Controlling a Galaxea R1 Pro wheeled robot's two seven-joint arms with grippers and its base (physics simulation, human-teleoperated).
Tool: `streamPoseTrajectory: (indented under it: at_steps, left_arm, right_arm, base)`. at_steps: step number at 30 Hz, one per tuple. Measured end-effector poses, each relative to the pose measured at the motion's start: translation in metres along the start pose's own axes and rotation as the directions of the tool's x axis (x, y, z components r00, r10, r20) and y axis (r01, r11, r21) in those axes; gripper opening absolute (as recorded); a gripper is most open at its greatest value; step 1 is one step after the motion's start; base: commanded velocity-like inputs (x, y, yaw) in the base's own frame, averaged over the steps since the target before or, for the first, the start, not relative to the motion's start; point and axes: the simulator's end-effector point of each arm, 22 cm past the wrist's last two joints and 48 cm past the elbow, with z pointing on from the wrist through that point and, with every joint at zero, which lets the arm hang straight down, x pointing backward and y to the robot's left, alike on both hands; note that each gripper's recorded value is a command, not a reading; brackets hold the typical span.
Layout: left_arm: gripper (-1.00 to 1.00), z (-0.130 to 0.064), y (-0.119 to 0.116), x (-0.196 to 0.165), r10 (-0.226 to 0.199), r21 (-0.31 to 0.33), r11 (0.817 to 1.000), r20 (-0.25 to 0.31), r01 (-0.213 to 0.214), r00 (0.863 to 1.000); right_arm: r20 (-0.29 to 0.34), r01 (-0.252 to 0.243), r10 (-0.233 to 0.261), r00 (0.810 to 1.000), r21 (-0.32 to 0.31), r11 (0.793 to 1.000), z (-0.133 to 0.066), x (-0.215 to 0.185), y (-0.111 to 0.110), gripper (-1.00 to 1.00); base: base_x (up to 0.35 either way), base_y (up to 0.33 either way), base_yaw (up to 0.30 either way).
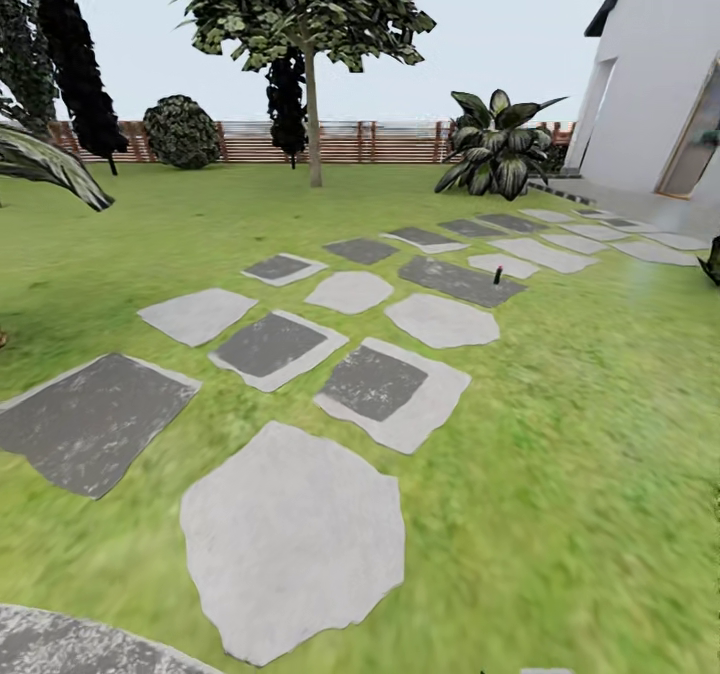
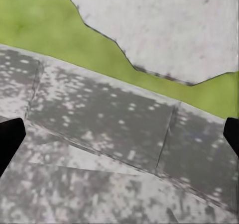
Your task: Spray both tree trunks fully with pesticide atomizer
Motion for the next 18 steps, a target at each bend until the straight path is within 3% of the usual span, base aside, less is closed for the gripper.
streamPoseTrajectory:
  at_steps: [18]
  left_arm:
    - [1.0,0.0,0.0016,-0.0001,-0.001,-0.003,1.0,0.0,0.001,1.0]
  right_arm:
    - [0.0,0.0,0.0,1.0,0.0,1.0,0.0,0.0001,0.0,1.0]
  base:
    - [0.336,0.11,-0.266]
